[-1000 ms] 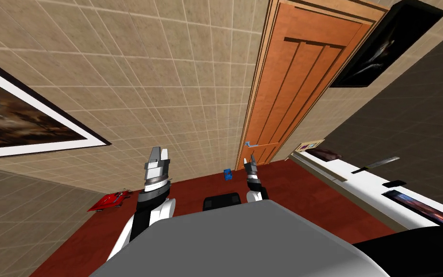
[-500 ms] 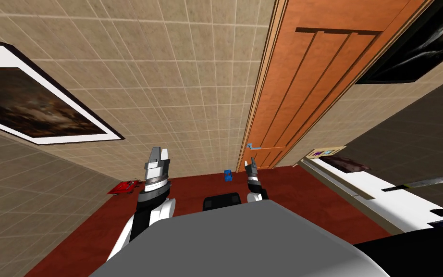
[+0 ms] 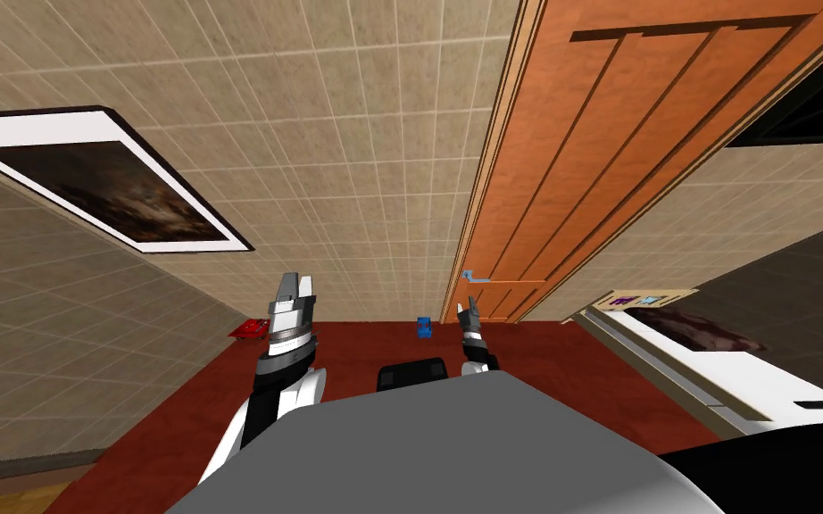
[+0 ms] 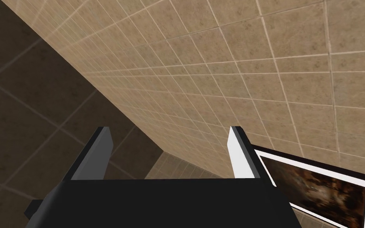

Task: Pull the door open

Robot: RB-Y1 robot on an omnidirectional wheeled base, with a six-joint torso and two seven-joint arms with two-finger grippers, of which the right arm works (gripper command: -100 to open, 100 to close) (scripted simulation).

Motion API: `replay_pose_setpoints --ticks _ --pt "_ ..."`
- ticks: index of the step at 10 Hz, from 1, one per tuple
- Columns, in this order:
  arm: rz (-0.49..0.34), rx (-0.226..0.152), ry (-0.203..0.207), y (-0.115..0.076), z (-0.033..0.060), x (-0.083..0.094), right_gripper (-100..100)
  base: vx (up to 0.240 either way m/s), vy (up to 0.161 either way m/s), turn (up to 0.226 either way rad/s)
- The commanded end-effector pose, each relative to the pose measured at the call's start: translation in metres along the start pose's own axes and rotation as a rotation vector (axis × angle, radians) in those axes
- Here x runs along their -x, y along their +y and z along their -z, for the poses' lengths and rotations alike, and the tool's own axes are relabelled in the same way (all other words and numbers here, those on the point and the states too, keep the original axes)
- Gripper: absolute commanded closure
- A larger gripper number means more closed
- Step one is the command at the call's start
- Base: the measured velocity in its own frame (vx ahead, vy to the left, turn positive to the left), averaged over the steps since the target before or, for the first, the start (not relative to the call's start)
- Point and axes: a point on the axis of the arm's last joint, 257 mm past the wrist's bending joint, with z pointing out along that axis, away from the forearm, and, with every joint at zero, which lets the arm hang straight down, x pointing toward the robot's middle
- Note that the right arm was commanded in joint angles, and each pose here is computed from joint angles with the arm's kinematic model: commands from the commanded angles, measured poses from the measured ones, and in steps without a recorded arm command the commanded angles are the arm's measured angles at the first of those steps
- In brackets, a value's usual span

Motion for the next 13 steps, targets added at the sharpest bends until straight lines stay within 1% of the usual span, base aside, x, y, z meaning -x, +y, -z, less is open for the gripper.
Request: replay_pose_setpoints --ticks 1,7,8,12,13 --pt "0.018 -0.016 -0.018 -0.008 0.0031 0.009 -100 0.003 -0.106 0.176" --pt "0.081 -0.068 -0.079 -0.031 0.0154 0.043 -100 -0.013 -0.116 0.165" --pt "0.102 -0.082 -0.097 -0.036 0.0192 0.054 -100 -0.024 -0.15 0.25" --pt "0.148 -0.108 -0.134 -0.045 0.0269 0.076 -100 -0.021 -0.122 0.152" --pt "0.168 -0.118 -0.149 -0.048 0.0301 0.085 -100 -0.005 -0.13 0.216"
